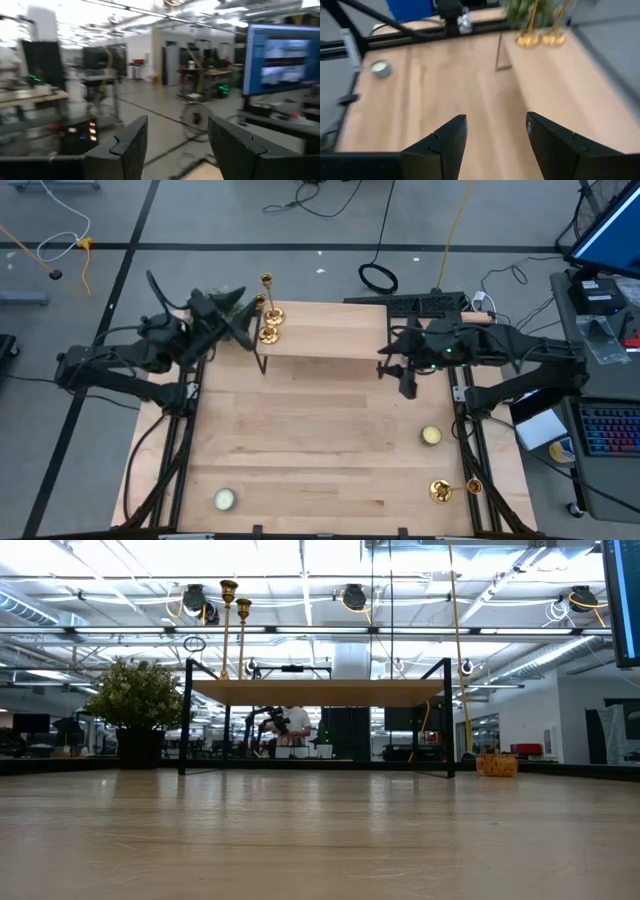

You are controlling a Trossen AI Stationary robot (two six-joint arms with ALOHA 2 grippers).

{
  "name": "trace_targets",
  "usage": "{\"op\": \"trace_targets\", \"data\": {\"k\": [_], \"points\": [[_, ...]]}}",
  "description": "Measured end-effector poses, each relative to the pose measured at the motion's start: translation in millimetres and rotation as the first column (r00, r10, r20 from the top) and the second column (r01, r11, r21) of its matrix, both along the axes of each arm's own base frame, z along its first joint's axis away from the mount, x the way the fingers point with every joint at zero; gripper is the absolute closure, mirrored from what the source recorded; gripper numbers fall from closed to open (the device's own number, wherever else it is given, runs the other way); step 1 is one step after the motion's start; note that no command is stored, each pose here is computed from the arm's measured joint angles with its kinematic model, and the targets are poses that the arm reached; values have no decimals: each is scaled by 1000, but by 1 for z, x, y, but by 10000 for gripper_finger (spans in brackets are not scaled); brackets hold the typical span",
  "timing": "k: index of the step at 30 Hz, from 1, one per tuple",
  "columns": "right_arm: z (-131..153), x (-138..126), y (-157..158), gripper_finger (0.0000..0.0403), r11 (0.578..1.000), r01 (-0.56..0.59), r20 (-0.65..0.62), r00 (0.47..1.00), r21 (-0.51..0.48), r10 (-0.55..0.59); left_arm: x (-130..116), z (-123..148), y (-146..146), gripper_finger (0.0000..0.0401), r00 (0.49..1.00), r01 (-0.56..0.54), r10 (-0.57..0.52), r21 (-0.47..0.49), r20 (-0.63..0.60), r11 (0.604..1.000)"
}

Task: Pick & Place candle stick holders
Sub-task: Put the gold candle holder on the shelf

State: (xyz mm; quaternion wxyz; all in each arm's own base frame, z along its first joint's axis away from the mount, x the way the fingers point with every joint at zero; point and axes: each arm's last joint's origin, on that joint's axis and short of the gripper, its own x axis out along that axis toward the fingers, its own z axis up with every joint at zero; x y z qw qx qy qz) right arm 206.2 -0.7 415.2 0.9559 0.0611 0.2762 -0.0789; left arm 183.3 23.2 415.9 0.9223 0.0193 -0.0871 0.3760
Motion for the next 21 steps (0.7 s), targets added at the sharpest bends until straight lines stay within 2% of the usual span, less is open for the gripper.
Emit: {"op": "trace_targets", "data": {"k": [5,11,14,17,21], "points": [[3,-23,4,204,981,-41,-17,999,189,45,3,-2,-17,194,995,96,-96,-14,-6,995],[9,-53,10,204,903,-155,-15,984,401,175,12,-8,-37,194,981,194,-194,-31,-24,981],[12,-69,13,204,836,-194,-8,973,512,231,18,-11,-45,194,971,235,-236,-54,-23,971],[16,-86,16,204,744,-221,15,962,631,273,26,-17,-54,194,962,270,-273,-83,-22,959],[22,-106,18,204,633,-241,50,951,736,304,39,-22,-66,194,950,312,-312,-119,23,942]]}}
